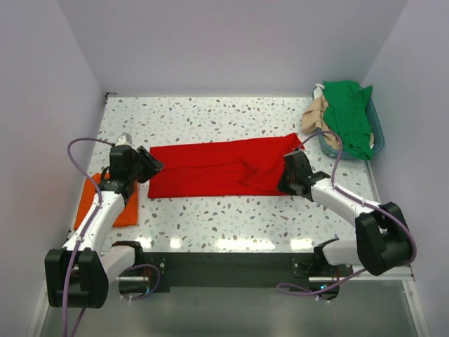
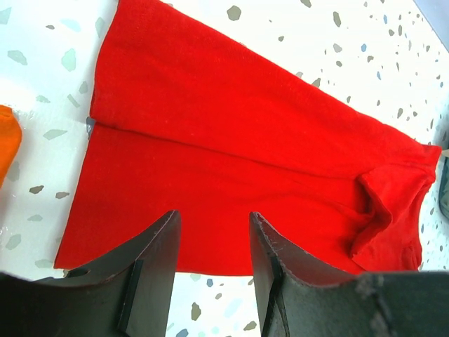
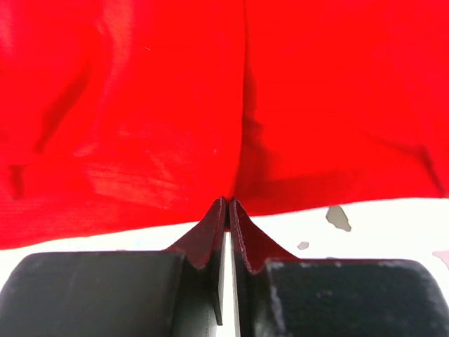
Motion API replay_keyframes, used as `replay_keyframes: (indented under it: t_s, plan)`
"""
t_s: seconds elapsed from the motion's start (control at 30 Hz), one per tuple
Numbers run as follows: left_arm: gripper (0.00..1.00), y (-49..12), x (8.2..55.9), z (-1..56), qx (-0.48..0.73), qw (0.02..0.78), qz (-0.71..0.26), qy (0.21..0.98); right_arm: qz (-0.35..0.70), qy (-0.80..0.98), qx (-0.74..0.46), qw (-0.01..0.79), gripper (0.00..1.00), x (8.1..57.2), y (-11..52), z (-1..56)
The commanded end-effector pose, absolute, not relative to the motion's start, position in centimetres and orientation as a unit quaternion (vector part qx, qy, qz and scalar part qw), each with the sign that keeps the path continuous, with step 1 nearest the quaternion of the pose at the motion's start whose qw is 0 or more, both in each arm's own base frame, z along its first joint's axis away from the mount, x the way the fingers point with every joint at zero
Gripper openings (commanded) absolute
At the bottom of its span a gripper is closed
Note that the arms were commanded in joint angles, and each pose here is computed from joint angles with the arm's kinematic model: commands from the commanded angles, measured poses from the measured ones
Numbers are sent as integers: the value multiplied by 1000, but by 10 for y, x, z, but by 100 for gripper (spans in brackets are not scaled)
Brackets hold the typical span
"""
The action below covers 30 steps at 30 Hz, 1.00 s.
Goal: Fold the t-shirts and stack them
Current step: Fold the tshirt
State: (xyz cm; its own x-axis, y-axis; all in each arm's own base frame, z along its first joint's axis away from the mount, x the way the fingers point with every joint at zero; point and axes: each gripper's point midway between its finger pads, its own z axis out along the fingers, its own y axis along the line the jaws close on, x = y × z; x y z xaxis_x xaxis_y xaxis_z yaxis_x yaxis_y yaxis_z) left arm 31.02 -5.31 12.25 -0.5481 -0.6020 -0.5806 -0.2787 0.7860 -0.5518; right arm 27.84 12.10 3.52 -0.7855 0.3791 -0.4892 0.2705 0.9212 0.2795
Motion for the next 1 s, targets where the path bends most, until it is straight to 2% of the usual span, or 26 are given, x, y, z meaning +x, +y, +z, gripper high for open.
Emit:
replay_keyframes:
  t_s: [0.0, 0.43, 0.63, 0.7, 0.77, 0.83, 0.93, 0.97]
  plan:
    - [49, -50, 311, 126, -244, 413, -200, 854, 86, 927, 177, 318, 4, 288, 113, 64]
    - [49, -49, 309, 115, -248, 402, -196, 859, 51, 929, 175, 322, 5, 279, 98, 67]
    - [50, -50, 309, 106, -252, 392, -194, 863, 31, 927, 180, 329, 9, 276, 87, 69]
    - [50, -51, 309, 103, -253, 387, -198, 864, 36, 930, 173, 322, 12, 276, 91, 65]
    - [50, -52, 311, 98, -256, 384, -199, 865, 34, 933, 171, 316, 20, 275, 91, 63]
    - [51, -52, 313, 95, -257, 379, -198, 867, 34, 932, 170, 318, 35, 277, 91, 66]
    - [51, -52, 319, 95, -250, 377, -193, 871, 43, 926, 163, 337, 51, 282, 94, 84]
    - [51, -52, 321, 95, -246, 375, -191, 873, 37, 924, 164, 344, 54, 285, 91, 89]
